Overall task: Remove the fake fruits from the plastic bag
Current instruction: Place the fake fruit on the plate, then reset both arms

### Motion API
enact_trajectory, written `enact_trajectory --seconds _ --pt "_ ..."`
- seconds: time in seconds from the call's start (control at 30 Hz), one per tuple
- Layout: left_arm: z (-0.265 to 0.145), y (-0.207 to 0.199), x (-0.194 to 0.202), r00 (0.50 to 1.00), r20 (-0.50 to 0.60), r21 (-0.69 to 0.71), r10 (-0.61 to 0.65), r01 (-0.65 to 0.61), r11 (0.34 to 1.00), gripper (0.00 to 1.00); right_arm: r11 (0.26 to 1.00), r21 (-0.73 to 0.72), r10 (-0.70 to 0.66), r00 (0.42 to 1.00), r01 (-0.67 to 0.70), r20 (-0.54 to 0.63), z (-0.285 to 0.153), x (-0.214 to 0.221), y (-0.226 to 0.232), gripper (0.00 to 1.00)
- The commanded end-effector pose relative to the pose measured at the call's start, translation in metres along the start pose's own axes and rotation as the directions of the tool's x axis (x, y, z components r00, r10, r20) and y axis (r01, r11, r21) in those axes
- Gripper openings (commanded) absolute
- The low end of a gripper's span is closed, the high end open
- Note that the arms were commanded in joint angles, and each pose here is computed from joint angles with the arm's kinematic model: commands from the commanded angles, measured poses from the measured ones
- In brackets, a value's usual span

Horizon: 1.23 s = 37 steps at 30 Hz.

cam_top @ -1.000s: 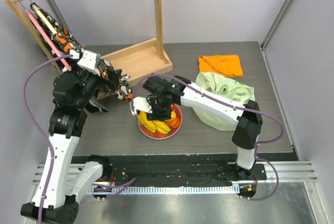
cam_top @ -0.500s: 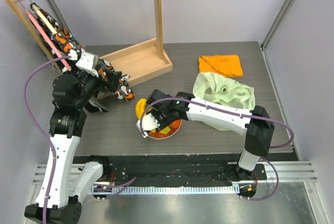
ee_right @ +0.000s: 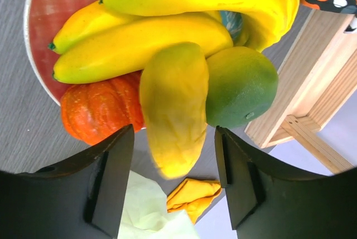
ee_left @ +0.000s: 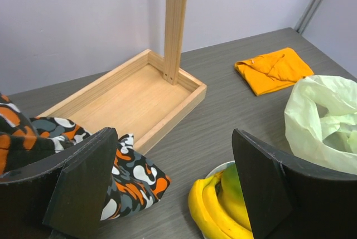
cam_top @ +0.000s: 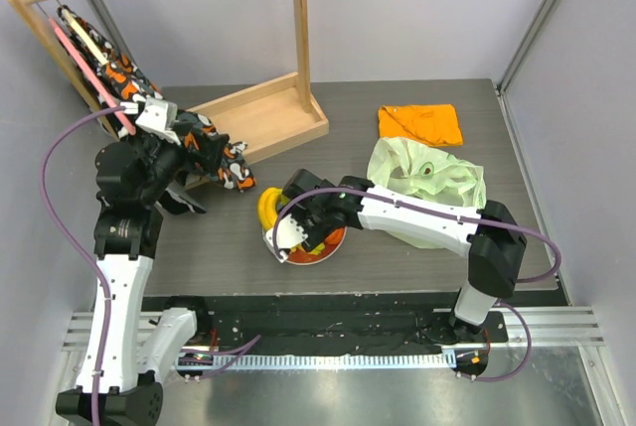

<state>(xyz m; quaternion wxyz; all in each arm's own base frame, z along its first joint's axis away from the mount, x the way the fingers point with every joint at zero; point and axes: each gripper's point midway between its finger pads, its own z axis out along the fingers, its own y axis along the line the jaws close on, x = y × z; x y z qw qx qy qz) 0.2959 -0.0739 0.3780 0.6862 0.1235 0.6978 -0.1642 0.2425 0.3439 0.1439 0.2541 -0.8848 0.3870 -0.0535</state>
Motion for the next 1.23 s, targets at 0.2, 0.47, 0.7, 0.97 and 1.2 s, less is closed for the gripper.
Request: enact_trajectory --seconds 0.2,0.47,0.7,0.97,1.2 --pt "0.004 -0.012 -0.014 0.998 0.06 0.076 -0.001 -0.004 0.997 0.88 0.993 0.115 -0.021 1.0 0.019 0.016 -0.023 -0.005 -0.019 0.68" --pt "0.011 -0.01 -0.01 0.999 0.046 0.082 -0.015 0.011 0.997 0.89 0.978 0.209 0.026 0.997 -0.011 -0.069 -0.066 0.021 -0.028 0.7" --pt "0.021 -0.008 0.011 1.0 -0.003 0.088 -0.022 0.023 0.996 1.0 0.661 0.509 0.611 0.79 -0.552 0.063 -0.142 0.127 -0.075 1.0" --pt "0.038 -0.003 0.051 0.994 -0.111 0.101 -0.013 0.024 0.995 1.0 -0.137 0.619 0.941 0.093 -0.773 0.325 -0.177 0.285 -0.05 1.0" --pt "0.032 0.0 0.062 0.987 -0.16 0.09 0.018 -0.003 0.996 1.0 -0.18 0.564 0.947 0.014 -0.806 0.322 -0.164 0.268 0.0 1.0"
